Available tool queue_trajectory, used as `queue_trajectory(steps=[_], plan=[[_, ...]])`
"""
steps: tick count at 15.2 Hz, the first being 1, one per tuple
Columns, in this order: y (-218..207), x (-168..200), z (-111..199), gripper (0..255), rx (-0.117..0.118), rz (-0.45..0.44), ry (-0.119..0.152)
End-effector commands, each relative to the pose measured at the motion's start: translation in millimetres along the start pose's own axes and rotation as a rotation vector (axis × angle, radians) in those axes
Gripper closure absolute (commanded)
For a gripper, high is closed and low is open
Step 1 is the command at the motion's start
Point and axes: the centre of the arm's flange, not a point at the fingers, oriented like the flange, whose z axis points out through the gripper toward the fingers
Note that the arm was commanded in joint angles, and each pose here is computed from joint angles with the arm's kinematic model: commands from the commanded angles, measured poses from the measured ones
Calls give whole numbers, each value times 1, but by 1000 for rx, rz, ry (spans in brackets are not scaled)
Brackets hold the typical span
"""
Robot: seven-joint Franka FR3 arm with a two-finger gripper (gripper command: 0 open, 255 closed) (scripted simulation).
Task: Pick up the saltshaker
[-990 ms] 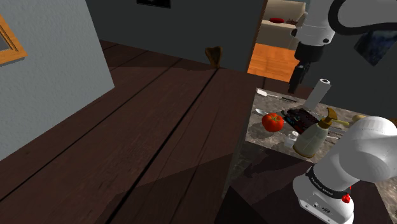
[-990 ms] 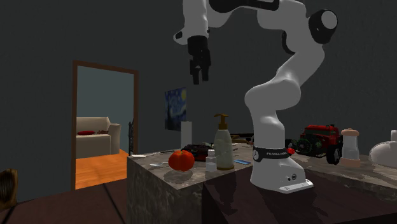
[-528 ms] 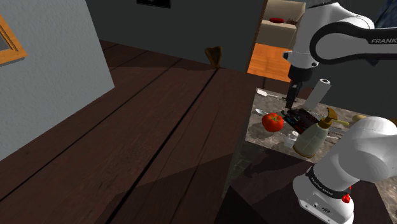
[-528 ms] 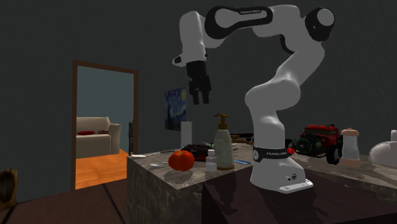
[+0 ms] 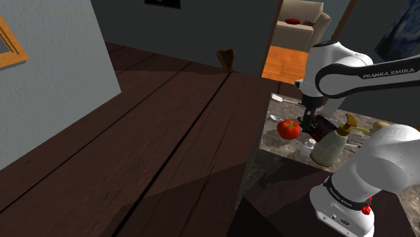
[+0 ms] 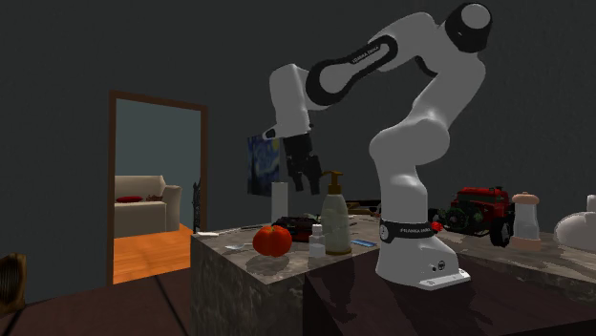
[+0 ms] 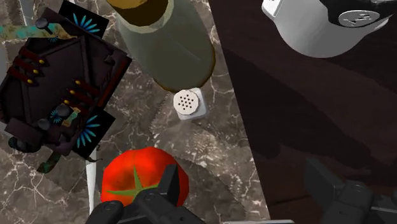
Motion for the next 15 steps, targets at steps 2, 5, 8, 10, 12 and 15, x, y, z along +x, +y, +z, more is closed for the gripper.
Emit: queue_trajectory(steps=[2,5,8,10,12,15], plan=[[13,-1,39,0,-5,-23,-27],[24,-1,77,0,-9,-44,-55],[36,-3,114,0,-13,-65,-84],[43,-4,137,0,-15,-78,-101],[43,-1,147,0,-15,-78,-101],[42,3,162,0,-15,-78,-101]])
